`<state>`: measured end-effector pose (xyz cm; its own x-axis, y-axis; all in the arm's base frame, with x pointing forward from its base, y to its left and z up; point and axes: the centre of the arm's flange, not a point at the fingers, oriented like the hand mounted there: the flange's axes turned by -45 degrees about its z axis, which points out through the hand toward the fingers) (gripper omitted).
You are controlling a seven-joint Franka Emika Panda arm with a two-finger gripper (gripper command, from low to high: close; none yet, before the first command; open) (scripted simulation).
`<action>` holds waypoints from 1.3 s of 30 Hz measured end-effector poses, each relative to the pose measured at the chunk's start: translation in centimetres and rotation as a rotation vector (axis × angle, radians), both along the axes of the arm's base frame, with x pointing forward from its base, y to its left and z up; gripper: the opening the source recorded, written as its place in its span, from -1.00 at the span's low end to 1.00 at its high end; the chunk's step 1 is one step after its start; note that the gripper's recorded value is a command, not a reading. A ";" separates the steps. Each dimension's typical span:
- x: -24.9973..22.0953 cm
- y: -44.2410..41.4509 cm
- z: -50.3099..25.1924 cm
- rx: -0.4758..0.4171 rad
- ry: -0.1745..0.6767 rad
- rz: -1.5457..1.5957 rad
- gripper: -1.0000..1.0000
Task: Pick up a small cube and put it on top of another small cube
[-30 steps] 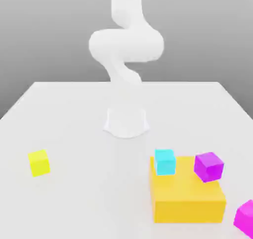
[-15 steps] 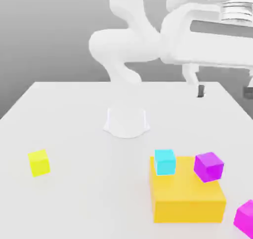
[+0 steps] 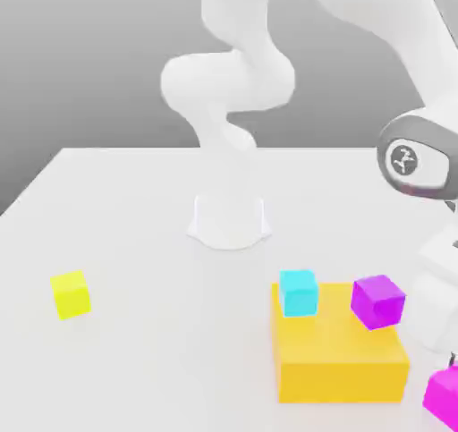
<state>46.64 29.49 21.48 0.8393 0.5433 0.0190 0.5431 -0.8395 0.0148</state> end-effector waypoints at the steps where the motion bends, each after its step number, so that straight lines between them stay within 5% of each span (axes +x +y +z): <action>1: -0.3 0.4 -1.5 0.002 0.012 0.008 0.00; 4: -0.6 0.8 -6.1 0.003 0.022 0.014 0.00; 5: -0.6 0.8 -7.3 0.003 0.023 0.016 -1.00; 17: -1.0 0.5 -1.2 0.002 0.024 0.002 -1.00; 34: -9.6 -7.4 11.2 0.005 0.025 -0.335 -1.00; 39: -10.3 -8.1 6.8 0.006 0.023 -0.367 -1.00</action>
<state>36.31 21.36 28.30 0.9785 0.2062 0.0002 0.2062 -0.9785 0.0011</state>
